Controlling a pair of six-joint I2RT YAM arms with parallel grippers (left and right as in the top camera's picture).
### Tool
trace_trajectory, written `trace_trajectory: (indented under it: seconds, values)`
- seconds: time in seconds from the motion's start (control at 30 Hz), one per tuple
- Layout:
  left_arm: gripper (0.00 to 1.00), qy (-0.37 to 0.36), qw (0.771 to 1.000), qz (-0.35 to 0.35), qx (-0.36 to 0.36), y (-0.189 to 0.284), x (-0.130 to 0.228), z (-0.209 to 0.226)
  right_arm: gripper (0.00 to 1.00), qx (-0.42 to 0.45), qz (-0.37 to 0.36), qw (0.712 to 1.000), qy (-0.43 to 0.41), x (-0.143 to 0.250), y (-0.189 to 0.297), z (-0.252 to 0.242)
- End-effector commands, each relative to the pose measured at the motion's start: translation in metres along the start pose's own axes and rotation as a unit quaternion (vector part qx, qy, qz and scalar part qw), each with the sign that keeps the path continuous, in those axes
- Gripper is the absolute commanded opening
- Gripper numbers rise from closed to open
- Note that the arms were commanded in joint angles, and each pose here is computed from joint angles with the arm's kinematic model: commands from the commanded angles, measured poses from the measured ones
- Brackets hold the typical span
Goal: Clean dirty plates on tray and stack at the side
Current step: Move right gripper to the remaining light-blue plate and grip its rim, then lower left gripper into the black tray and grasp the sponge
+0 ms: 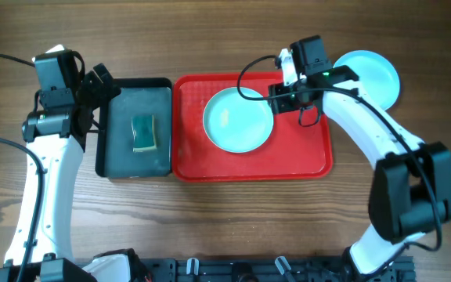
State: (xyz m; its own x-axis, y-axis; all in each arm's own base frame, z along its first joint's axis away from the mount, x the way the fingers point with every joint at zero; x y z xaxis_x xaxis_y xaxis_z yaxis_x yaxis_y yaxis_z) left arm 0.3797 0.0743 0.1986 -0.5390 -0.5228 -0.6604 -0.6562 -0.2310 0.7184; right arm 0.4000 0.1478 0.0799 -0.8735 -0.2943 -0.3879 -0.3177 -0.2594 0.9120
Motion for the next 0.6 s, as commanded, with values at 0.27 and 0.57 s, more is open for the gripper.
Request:
trace_trajectory:
  seconds: [0.27,0.57]
  values:
    - [1.00,0.006,1.000,-0.005,-0.002,0.0005,-0.0032,0.0010,0.44,-0.015,0.046,0.999,-0.016,0.0220,-0.0245,0.0067]
    - [1.00,0.006,1.000,-0.005,-0.002,0.0005,-0.0032,0.0010,0.28,-0.017,0.043,0.999,-0.016,0.0205,-0.0246,0.0074]
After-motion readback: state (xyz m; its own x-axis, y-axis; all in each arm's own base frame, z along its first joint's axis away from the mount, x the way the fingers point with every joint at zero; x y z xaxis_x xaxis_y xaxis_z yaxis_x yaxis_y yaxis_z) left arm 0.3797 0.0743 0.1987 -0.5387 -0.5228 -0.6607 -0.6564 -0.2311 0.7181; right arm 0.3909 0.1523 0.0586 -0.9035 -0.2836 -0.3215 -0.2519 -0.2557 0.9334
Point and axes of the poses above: each gripper's point midway between its finger pads, its own y axis back along the fingers, its own z axis along the line the jaws close on, x = y × z, the point moved 1 cm from there along y, back along the fingers, and after that the axes turned 6 degrees about y, right-handed, at the moved point
